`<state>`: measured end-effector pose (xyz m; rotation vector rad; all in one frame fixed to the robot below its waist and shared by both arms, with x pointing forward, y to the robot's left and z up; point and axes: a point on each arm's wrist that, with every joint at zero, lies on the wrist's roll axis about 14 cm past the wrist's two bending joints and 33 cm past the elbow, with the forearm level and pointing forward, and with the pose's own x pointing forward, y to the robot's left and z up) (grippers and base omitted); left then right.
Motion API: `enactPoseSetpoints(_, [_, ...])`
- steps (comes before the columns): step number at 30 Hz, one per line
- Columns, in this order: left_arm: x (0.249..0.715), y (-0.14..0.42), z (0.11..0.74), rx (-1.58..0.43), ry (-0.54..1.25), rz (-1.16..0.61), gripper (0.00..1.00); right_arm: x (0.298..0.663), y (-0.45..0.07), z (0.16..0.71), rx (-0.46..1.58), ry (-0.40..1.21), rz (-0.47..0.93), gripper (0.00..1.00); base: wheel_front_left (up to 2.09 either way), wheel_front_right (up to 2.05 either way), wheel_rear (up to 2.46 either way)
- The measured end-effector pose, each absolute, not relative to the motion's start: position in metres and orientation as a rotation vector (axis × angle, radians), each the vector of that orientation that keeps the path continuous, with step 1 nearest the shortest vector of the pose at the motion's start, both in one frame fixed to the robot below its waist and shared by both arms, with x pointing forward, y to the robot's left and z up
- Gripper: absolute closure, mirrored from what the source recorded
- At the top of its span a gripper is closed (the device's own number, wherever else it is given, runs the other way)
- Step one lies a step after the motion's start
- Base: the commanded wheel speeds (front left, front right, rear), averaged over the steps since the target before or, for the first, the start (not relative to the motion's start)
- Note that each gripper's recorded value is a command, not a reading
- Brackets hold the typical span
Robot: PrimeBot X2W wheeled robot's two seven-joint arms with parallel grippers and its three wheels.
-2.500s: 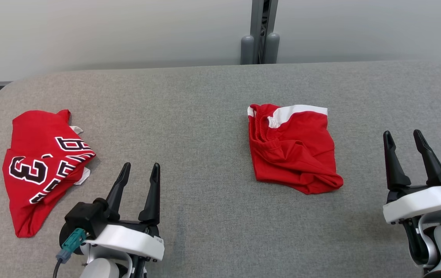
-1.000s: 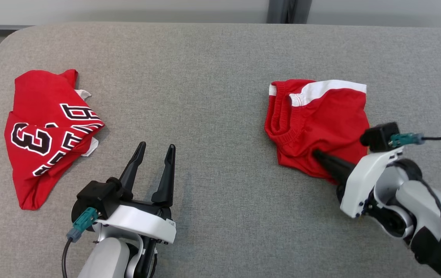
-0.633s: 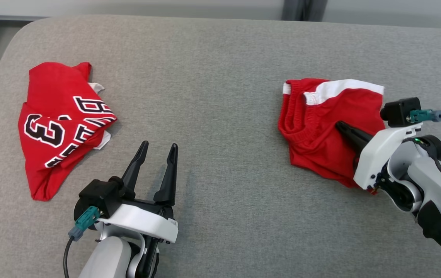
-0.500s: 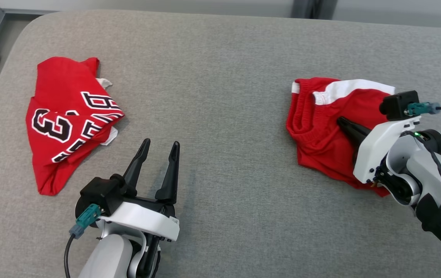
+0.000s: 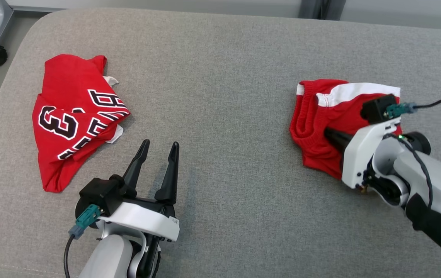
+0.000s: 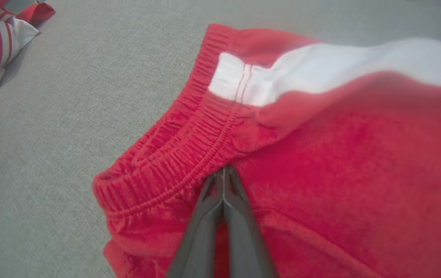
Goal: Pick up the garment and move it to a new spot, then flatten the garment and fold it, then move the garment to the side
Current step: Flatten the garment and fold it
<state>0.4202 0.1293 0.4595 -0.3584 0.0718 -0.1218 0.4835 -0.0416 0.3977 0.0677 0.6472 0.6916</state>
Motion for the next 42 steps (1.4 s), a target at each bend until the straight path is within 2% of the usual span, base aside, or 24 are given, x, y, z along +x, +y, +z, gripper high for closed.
enactPoseSetpoints(8, [0.423, 0.131, 0.455, -0.355, 0.083, -0.119, 0.00, 0.519, -0.042, 0.405, 0.054, 0.582, 0.654, 1.00, 0.00, 0.00, 0.00])
enactPoseSetpoints(17, [0.422, 0.143, 0.450, -0.351, 0.093, -0.082, 0.00, 0.539, -0.035, 0.403, 0.051, 0.563, 0.638, 1.00, 0.00, 0.00, 0.00])
enactPoseSetpoints(23, [0.422, 0.144, 0.451, -0.351, 0.089, -0.078, 0.00, 0.528, -0.017, 0.402, 0.054, 0.585, 0.691, 1.00, 0.00, 0.00, 0.00])
enactPoseSetpoints(30, [0.422, 0.140, 0.460, -0.354, 0.069, -0.091, 0.00, 0.508, -0.026, 0.397, 0.019, 0.622, 0.696, 1.00, 0.00, 0.00, 0.00])
enactPoseSetpoints(42, [0.413, 0.128, 0.475, -0.356, 0.034, -0.129, 0.00, 0.511, -0.054, 0.462, 0.072, 0.405, 0.622, 1.00, 0.00, 0.00, 0.00])
